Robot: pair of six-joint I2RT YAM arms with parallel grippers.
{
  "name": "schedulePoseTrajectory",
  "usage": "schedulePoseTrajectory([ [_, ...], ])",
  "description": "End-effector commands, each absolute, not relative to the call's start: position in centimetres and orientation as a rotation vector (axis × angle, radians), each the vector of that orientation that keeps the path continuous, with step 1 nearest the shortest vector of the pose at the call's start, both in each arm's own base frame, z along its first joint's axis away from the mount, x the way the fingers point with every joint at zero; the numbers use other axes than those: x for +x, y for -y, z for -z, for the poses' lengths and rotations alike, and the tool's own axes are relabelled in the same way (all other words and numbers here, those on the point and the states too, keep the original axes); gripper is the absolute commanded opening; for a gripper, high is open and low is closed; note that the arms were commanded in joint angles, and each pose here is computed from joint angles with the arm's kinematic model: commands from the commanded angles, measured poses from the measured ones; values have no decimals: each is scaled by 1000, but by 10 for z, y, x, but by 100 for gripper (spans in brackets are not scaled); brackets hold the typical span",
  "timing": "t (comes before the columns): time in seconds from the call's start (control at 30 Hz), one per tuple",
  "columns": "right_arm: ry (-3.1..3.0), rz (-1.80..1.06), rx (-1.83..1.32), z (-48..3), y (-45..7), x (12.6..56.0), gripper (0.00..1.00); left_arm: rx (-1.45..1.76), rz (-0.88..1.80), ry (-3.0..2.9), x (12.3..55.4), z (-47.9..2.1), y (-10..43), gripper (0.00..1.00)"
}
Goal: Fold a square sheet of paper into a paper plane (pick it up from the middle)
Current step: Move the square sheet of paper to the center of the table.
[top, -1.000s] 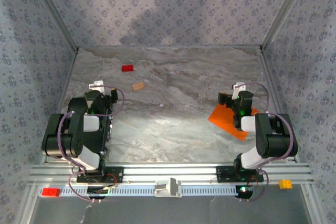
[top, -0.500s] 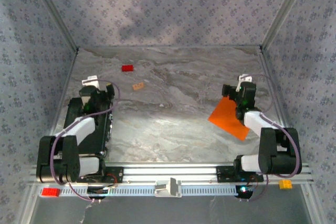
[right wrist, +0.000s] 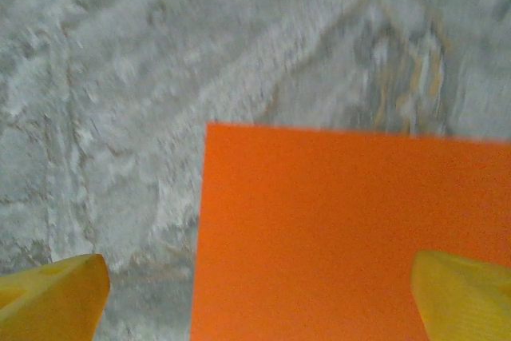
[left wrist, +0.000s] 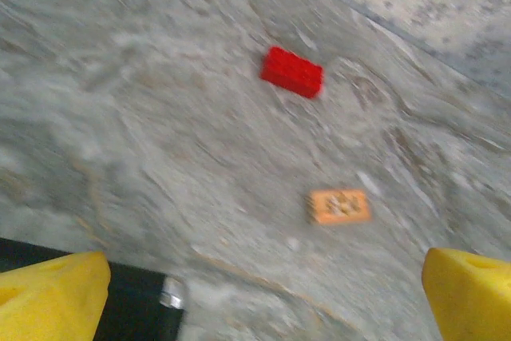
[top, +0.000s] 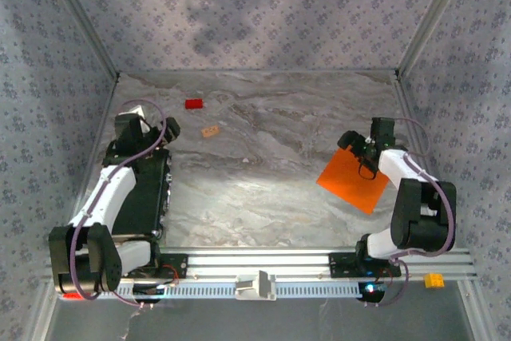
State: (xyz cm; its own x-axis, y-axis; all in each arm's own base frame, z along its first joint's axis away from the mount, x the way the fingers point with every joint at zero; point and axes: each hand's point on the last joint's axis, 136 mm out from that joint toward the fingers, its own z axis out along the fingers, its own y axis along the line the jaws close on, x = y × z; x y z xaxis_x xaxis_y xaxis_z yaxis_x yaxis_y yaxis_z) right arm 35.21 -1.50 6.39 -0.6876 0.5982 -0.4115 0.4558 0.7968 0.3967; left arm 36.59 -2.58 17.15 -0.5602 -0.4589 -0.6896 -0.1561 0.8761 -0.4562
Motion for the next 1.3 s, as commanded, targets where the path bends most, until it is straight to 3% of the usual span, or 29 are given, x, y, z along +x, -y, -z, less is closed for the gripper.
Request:
schedulePoseTrajectory([
  [0.0,-2526,-465,931,-42,1,335,97,-391,629,-2215,353,-173,64,100],
  [0.4,-2690,-639,765,-13,-70,316,94,-254,689,-2289,330,-164,117,100],
  [0.9,-2788,-961,311,-34,-259,321,93,-170,726,-2359,308,-150,151,100],
  [1.07,-2709,-938,287,-63,-248,330,94,-157,738,-2374,304,-145,157,100],
  [1.27,-2727,-918,374,-47,-221,323,92,-133,757,-2381,305,-142,169,100],
])
